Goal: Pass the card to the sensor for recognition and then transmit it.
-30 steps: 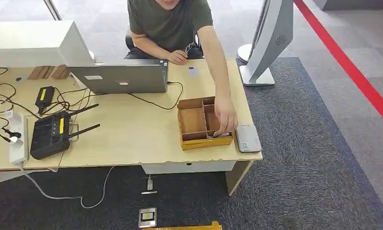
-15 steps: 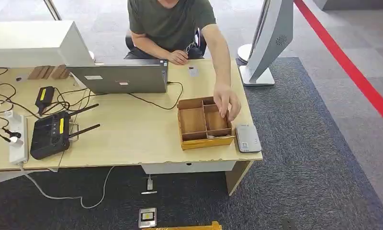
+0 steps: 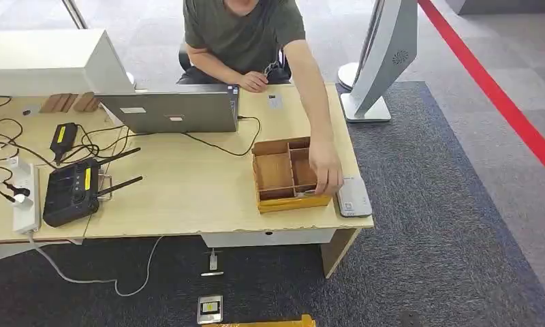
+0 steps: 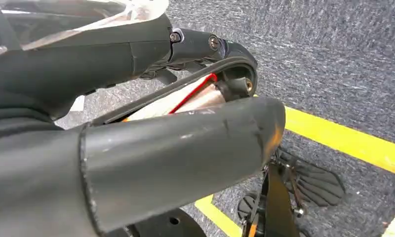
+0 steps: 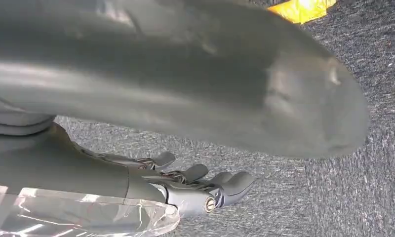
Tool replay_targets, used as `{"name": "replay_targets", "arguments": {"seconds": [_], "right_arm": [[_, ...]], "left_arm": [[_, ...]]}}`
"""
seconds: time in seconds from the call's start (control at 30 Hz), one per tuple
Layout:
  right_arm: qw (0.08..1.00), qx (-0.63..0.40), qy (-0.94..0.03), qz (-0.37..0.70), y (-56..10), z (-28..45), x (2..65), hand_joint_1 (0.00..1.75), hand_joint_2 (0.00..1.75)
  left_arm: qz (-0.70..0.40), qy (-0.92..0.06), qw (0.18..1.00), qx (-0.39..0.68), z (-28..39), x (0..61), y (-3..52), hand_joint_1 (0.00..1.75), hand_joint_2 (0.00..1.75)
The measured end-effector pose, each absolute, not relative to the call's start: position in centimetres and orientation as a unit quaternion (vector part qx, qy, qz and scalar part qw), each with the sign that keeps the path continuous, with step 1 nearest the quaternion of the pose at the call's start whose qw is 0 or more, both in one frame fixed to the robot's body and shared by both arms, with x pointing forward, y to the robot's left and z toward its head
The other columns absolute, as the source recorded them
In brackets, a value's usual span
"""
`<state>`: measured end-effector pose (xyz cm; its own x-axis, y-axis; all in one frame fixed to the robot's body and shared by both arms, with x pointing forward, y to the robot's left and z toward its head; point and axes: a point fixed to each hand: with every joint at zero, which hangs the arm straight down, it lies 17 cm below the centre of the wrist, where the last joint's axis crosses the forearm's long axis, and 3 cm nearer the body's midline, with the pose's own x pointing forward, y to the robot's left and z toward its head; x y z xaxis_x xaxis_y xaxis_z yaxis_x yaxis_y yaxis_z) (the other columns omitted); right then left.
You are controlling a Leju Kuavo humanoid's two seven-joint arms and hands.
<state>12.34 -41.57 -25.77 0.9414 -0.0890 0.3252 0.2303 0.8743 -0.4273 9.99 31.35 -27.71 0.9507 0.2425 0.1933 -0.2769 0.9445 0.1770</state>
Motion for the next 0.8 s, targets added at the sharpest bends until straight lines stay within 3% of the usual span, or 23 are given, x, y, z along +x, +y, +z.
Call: {"name": "replay_targets", "arguments": {"seconds": [0.8], "right_arm": [[0.958,-0.234,-0.146,-0.083,-41.16,-25.87,12.25,0.00,0.00]], "left_arm": [[0.127,-0.093,0.982,0.101,-27.66,10.28,31.31,0.00,0.00]]}}
